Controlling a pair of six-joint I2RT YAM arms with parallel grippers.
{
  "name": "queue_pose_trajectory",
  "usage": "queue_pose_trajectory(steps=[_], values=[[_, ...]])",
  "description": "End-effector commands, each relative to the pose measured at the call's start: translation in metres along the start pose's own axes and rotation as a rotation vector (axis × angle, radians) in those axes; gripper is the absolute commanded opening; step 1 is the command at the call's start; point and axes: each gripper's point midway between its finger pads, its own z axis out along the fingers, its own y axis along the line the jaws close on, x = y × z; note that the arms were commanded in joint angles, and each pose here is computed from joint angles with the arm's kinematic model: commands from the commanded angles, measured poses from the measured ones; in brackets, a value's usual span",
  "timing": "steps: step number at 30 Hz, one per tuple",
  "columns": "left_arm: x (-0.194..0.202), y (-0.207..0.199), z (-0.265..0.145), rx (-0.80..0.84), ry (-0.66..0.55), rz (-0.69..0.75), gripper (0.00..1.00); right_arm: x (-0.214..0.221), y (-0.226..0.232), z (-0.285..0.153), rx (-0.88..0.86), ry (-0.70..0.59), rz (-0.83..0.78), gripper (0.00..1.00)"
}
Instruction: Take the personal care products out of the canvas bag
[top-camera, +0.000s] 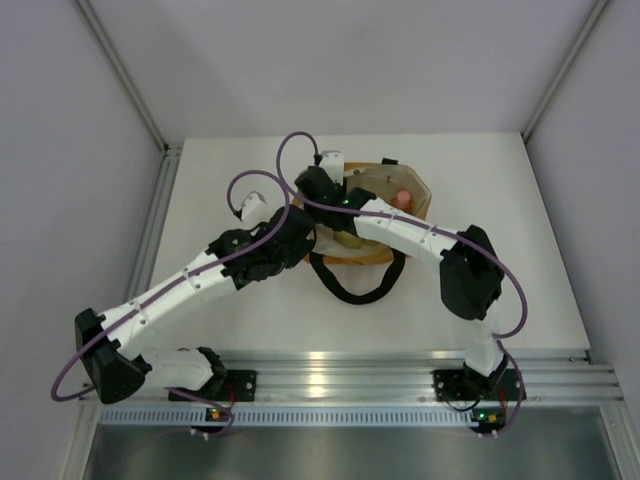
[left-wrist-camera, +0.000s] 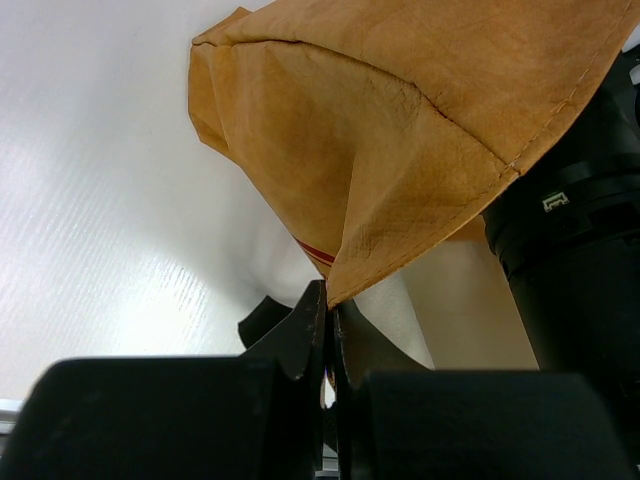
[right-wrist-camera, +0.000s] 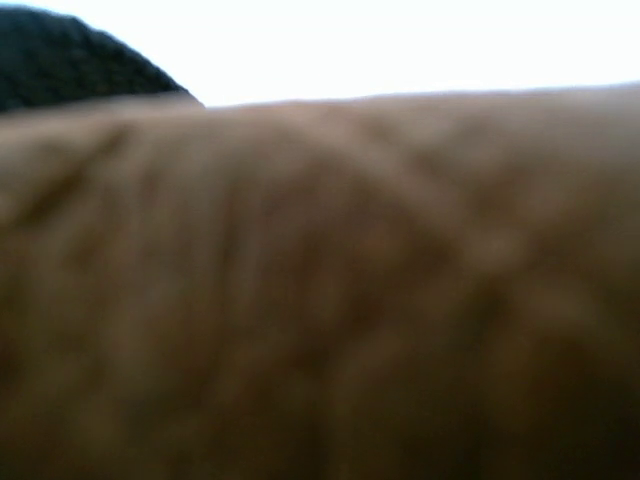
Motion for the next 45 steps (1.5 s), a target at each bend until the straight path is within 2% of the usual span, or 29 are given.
queue_pose_trajectory(steps=[1,13,26,37,45], values=[[0.003,0.0,-0.002,-0.017,0.017,0.021,0.0,-0.025,-0.004,-0.011,-0.01,-0.053,0.058,0.02],[0.007,0.002,0.002,-0.033,0.022,0.004,0.0,-0.101,0.0,-0.081,-0.118,-0.206,0.113,0.0],[0.008,0.001,0.004,-0.038,0.025,-0.015,0.0,-0.134,-0.01,-0.135,-0.195,-0.274,0.121,0.0],[0.012,0.002,0.006,-0.044,0.042,-0.005,0.0,-0.159,-0.018,-0.203,-0.33,-0.342,-0.069,0.0],[0.011,0.0,0.005,-0.04,0.038,0.007,0.0,-0.179,-0.032,-0.252,-0.405,-0.385,-0.094,0.0]])
